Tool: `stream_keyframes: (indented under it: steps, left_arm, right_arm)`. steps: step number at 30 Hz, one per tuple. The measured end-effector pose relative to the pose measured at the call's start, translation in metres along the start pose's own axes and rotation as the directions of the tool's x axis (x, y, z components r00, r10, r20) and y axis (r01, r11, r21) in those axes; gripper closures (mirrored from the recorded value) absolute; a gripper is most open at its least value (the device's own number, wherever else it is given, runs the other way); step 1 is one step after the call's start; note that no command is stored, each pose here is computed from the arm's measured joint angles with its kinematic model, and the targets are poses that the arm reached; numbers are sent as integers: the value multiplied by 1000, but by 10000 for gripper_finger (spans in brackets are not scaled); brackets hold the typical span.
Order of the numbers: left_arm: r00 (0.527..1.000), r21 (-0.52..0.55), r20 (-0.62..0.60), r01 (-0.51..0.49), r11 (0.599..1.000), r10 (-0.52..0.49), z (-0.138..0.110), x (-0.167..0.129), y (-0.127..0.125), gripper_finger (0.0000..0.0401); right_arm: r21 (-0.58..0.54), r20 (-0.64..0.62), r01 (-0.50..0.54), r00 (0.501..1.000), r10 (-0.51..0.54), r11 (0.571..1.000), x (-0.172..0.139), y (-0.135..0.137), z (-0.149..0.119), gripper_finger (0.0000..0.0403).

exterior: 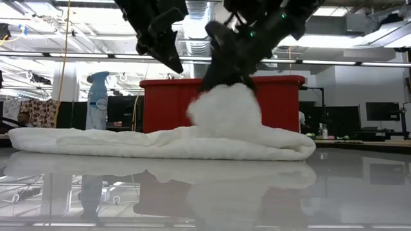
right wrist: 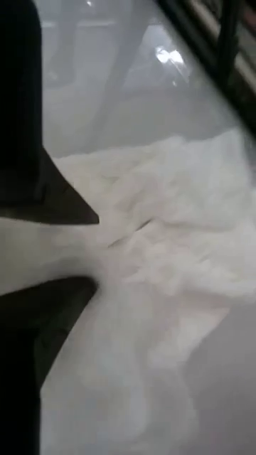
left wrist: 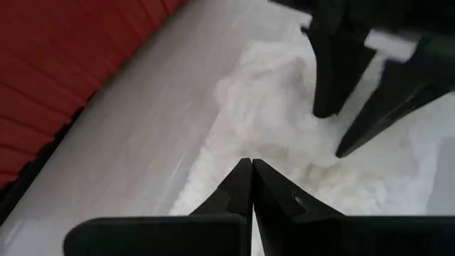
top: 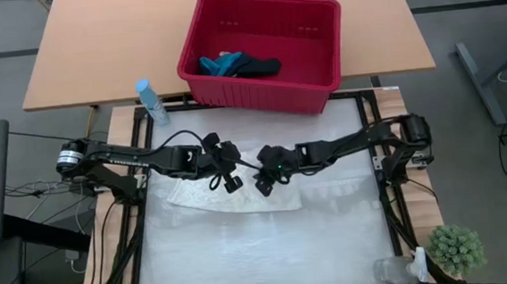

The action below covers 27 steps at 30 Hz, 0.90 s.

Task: Fold Laundry from Bin
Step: Fold the white shirt

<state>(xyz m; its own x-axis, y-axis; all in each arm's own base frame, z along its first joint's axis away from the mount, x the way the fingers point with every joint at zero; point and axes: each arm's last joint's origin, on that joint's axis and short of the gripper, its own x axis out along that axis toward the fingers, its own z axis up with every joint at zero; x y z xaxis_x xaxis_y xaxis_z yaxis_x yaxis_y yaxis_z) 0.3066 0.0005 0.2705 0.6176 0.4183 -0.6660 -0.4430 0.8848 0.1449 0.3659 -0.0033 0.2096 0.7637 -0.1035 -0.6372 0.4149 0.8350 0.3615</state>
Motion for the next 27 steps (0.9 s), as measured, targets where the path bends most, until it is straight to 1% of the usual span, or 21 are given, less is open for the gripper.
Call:
stream_keyframes:
  steps: [2,4,8,13,14,16,19,21,24,25,27]
  left_arm:
    - [1000,-3,-12,-3,1000,3,-1,0,0,401]
    - [1000,-2,-23,-6,1000,6,-2,0,1,401]
    - [999,-2,-45,-13,1000,12,-5,0,1,401]
    - [998,7,-64,-14,1000,14,-8,-2,-2,401]
    - [998,1,-60,-8,1000,8,-9,-3,-4,401]
    - [1000,-25,-3,26,999,-26,-11,-2,-13,401]
    - [992,-34,80,101,994,-98,-25,6,-27,401]
    - [976,-69,141,178,982,-167,-34,12,-33,401]
    - [939,-130,231,289,949,-254,-46,24,-32,401]
    - [930,-151,249,314,937,-272,-50,28,-31,401]
    - [913,-207,299,345,915,-277,-52,32,-26,401]
  right_arm:
    - [-40,20,-12,1000,13,999,-2,3,6,235]
    - [-58,-2,4,1000,-4,998,-2,2,5,211]
    - [-24,-31,33,999,-34,999,-2,-4,4,175]
    - [-50,-43,70,996,-72,996,-15,4,-1,164]
    - [-64,-56,92,994,-96,994,-20,7,-4,164]
    - [-98,-57,153,986,-159,983,-26,12,-13,164]
    - [-92,-31,249,967,-253,964,-35,17,-32,164]
    - [-40,-20,271,962,-272,962,-42,18,-40,164]
    - [57,-74,332,942,-328,941,-50,8,-52,164]
    - [79,-90,351,935,-344,933,-51,4,-56,164]
    - [107,-112,392,918,-380,914,-53,-1,-59,164]
